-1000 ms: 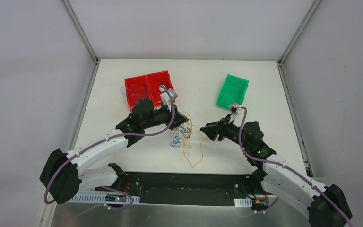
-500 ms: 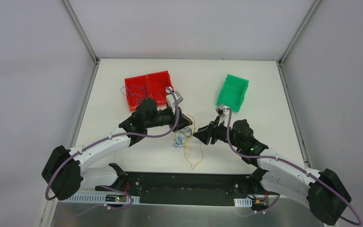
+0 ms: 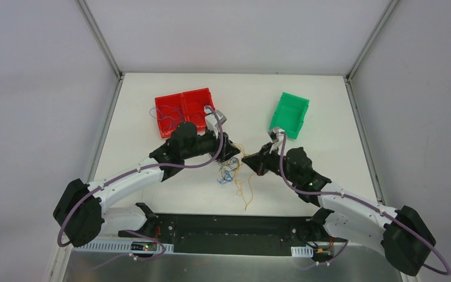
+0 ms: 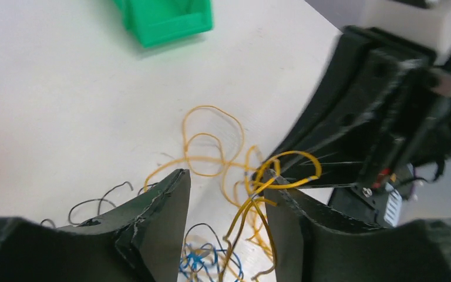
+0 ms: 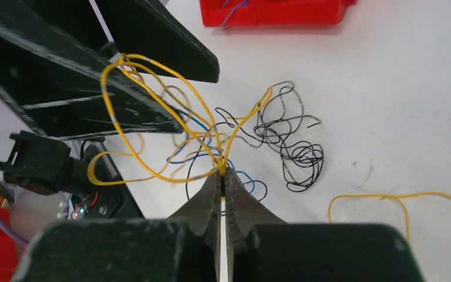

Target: Untangle the cables

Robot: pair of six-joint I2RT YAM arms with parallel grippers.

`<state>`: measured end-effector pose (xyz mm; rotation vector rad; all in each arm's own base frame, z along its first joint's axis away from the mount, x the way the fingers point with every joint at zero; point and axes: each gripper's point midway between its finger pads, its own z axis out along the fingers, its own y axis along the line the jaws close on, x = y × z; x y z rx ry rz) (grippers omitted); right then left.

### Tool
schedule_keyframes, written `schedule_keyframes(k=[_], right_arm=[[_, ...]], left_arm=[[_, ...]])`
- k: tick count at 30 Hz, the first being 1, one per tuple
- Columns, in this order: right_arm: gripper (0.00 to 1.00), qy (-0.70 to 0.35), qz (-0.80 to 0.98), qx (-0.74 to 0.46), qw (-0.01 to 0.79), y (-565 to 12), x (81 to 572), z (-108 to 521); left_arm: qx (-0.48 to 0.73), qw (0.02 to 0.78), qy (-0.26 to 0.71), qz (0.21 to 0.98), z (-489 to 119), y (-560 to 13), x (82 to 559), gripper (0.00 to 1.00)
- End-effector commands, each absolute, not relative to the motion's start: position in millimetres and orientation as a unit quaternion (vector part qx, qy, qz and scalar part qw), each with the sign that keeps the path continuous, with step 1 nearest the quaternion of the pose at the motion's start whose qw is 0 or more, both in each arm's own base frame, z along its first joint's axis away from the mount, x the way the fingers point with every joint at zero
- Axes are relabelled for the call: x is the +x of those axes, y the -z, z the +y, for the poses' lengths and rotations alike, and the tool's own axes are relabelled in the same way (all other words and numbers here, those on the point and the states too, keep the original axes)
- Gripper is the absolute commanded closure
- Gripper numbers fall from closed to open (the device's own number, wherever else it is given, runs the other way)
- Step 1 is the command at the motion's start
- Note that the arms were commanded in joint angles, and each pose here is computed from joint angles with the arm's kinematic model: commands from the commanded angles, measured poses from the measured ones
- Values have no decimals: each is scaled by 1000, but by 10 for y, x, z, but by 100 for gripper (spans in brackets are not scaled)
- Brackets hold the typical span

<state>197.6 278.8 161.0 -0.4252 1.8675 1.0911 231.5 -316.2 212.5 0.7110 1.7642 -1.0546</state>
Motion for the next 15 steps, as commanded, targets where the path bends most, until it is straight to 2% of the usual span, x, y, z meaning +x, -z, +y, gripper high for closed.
schedule_keyframes(k=[1, 2, 4, 5, 10, 15], right_arm=[[100, -419, 720, -93, 546, -2026, 2199, 2513], [100, -406, 717, -72, 562, -2058, 2238, 2409], [100, -387, 711, -38, 586, -2109, 2279, 2229], [100, -377, 709, -21, 596, -2132, 2303, 2142], [100, -293, 720, 73, 625, -2093, 2482, 1705], [100, -218, 740, 112, 626, -2009, 2594, 1473]], left_arm=[[183, 518, 319, 773, -2810, -2130, 2750, 47], [167, 519, 295, 784, -2729, -2081, 2806, 43], [138, 520, 262, 801, -2597, -2016, 2886, 29], [135, 518, 258, 805, -2578, -1996, 2893, 25], [153, 509, 273, 802, -2643, -2007, 2840, 15], [146, 493, 235, 825, -2563, -1905, 2903, 13]])
